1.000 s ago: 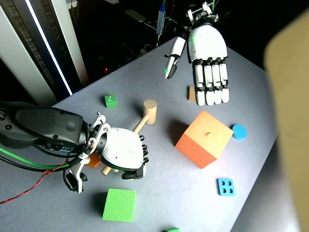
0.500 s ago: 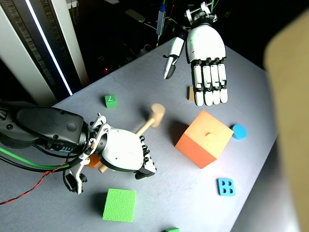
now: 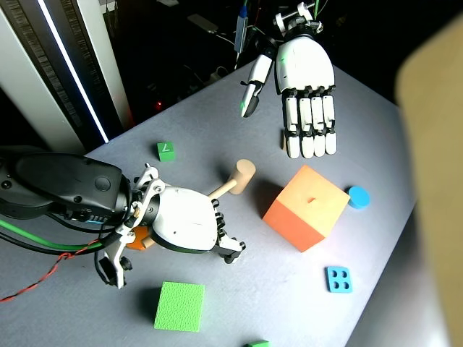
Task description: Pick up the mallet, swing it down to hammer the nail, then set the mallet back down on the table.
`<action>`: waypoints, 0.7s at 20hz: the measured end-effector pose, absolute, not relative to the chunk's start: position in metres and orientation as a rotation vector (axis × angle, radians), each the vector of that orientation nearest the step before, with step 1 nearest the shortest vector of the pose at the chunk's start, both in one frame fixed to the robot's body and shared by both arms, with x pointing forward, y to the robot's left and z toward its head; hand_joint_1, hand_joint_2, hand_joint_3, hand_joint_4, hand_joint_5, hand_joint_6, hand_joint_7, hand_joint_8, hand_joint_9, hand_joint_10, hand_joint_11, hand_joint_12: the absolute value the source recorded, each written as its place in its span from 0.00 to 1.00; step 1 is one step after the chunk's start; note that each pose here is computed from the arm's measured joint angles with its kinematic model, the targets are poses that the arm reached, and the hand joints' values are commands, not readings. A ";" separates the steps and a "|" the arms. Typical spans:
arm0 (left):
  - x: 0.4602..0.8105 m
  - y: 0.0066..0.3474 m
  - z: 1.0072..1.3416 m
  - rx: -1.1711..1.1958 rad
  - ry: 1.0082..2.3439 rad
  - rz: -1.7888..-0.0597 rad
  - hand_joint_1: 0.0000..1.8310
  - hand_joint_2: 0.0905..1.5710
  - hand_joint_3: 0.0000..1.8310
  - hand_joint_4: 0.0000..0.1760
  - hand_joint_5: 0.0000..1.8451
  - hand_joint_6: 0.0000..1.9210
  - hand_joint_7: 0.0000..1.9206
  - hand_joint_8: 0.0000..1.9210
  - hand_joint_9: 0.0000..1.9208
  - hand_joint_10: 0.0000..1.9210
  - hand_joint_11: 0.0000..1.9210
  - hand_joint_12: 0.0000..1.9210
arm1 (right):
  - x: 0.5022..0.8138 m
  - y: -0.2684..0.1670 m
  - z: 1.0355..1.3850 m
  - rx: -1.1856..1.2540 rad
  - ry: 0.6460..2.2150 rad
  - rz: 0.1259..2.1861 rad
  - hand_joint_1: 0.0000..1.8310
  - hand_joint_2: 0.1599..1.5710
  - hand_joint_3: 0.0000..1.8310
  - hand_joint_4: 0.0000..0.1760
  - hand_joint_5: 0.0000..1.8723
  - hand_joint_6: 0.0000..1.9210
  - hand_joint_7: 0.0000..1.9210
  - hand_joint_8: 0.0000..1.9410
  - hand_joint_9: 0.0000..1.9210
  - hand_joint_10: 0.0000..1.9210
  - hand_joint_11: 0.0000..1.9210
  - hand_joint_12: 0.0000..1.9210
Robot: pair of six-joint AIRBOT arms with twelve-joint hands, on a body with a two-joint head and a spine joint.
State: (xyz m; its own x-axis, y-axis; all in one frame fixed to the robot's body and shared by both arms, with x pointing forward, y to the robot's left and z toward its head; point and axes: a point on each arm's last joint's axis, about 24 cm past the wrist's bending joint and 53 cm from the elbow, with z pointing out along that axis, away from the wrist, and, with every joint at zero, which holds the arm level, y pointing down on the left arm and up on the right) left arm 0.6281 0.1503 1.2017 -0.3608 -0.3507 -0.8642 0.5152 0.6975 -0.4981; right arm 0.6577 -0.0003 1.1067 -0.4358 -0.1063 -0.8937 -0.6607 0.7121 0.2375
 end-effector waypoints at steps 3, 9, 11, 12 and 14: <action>0.628 0.150 1.202 0.133 1.719 -0.906 0.00 0.77 0.00 0.00 0.01 0.00 0.00 0.00 0.00 0.00 0.00 0.00 | 0.658 -0.001 1.110 -0.586 1.941 0.711 0.13 0.72 0.00 0.00 0.17 0.00 0.19 0.00 0.19 0.00 0.01 0.45; 0.629 0.150 1.203 0.130 1.719 -0.905 0.00 0.77 0.00 0.00 0.01 0.00 0.00 0.00 0.00 0.00 0.00 0.00 | 0.652 -0.004 1.117 -0.576 1.936 0.706 0.14 0.70 0.00 0.00 0.13 0.00 0.13 0.00 0.13 0.00 0.00 0.37; 0.629 0.150 1.202 0.130 1.722 -0.904 0.00 0.77 0.00 0.00 0.01 0.00 0.00 0.00 0.00 0.00 0.00 0.00 | 0.654 -0.009 1.135 -0.549 1.909 0.696 0.17 0.70 0.00 0.00 0.13 0.00 0.14 0.00 0.14 0.00 0.00 0.39; 0.629 0.150 1.202 0.129 1.723 -0.905 0.00 0.77 0.00 0.00 0.01 0.00 0.00 0.00 0.00 0.00 0.00 0.00 | 0.655 -0.012 1.145 -0.527 1.896 0.696 0.16 0.70 0.00 0.00 0.13 0.00 0.14 0.00 0.14 0.00 0.00 0.39; 0.629 0.150 1.201 0.129 1.725 -0.905 0.00 0.77 0.00 0.00 0.00 0.00 0.00 0.00 0.00 0.00 0.00 0.00 | 0.656 -0.027 1.164 -0.428 1.895 0.724 0.14 0.71 0.00 0.00 0.14 0.00 0.15 0.00 0.14 0.00 0.00 0.39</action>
State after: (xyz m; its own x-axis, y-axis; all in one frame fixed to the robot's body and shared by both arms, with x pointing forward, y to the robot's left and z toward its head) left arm 0.6288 0.1499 1.2014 -0.3661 -0.3504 -0.8621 0.5102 0.6992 -0.5008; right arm 0.6556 -0.0272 1.1638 -0.4188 0.0265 -0.9077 -0.5854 0.7563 0.2922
